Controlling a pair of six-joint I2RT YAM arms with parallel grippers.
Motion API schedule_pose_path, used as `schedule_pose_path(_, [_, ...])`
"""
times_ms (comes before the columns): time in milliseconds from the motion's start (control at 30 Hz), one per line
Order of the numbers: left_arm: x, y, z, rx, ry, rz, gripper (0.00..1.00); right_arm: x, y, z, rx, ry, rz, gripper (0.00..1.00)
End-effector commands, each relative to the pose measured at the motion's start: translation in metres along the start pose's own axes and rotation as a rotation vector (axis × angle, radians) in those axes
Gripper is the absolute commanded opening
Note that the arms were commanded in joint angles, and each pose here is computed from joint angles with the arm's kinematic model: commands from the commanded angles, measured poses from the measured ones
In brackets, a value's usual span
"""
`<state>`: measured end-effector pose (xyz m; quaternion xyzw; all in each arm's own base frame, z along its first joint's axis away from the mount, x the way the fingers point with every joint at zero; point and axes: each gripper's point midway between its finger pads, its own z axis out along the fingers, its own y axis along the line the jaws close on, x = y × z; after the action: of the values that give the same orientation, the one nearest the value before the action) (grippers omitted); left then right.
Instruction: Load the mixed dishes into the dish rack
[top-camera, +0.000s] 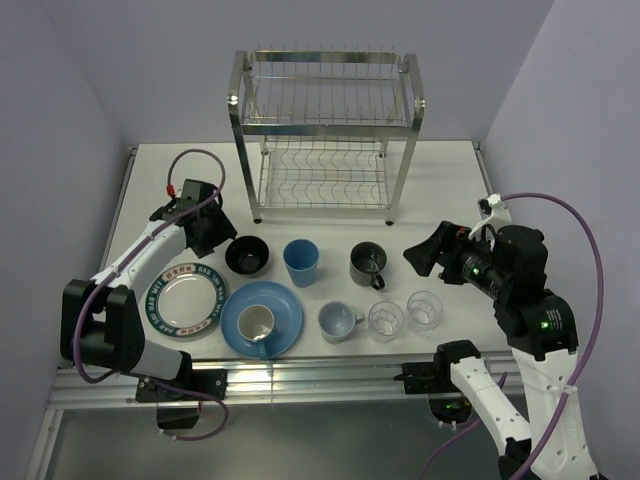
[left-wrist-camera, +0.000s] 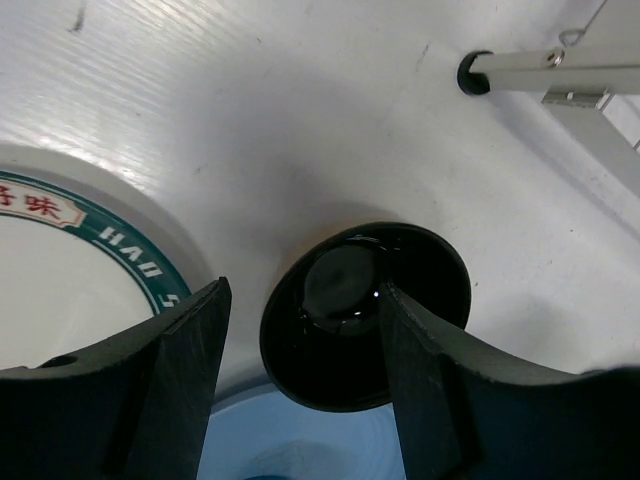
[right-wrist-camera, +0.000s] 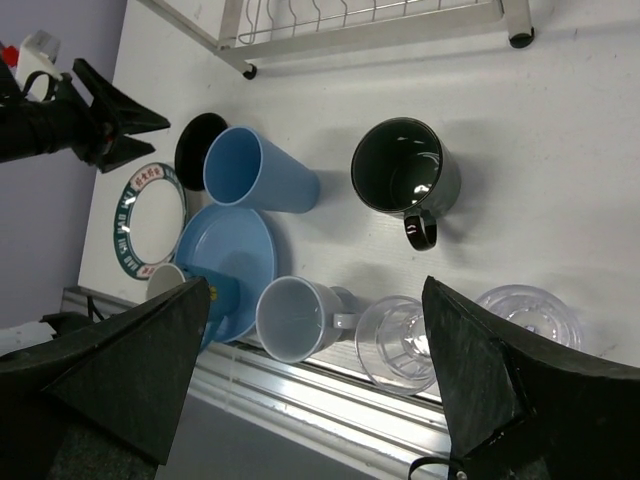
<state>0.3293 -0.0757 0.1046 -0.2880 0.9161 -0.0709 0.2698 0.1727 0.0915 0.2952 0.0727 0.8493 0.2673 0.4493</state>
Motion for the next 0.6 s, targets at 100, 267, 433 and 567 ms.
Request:
schedule_pose_path(100, [0.020,-0.012,0.018,0.015,0.025,0.058,0.65,-0.005,0.007,0.000,-0.035,0.003,-0.032,0.93])
schedule_pose_path(267, [0.039,0.000,0.030,-0.041,0.048,0.077,0.63,-0.002,0.005,0.002,-0.031,0.016,-0.043,0.93])
schedule_pose_path(433, [0.048,0.004,0.036,-0.050,0.068,0.081,0.48,-0.002,0.008,0.000,-0.042,0.024,-0.056,0.93])
schedule_pose_path(567, [0.046,-0.005,0.035,-0.019,0.078,0.096,0.01,-0.003,0.012,0.000,-0.060,0.042,-0.063,0.91])
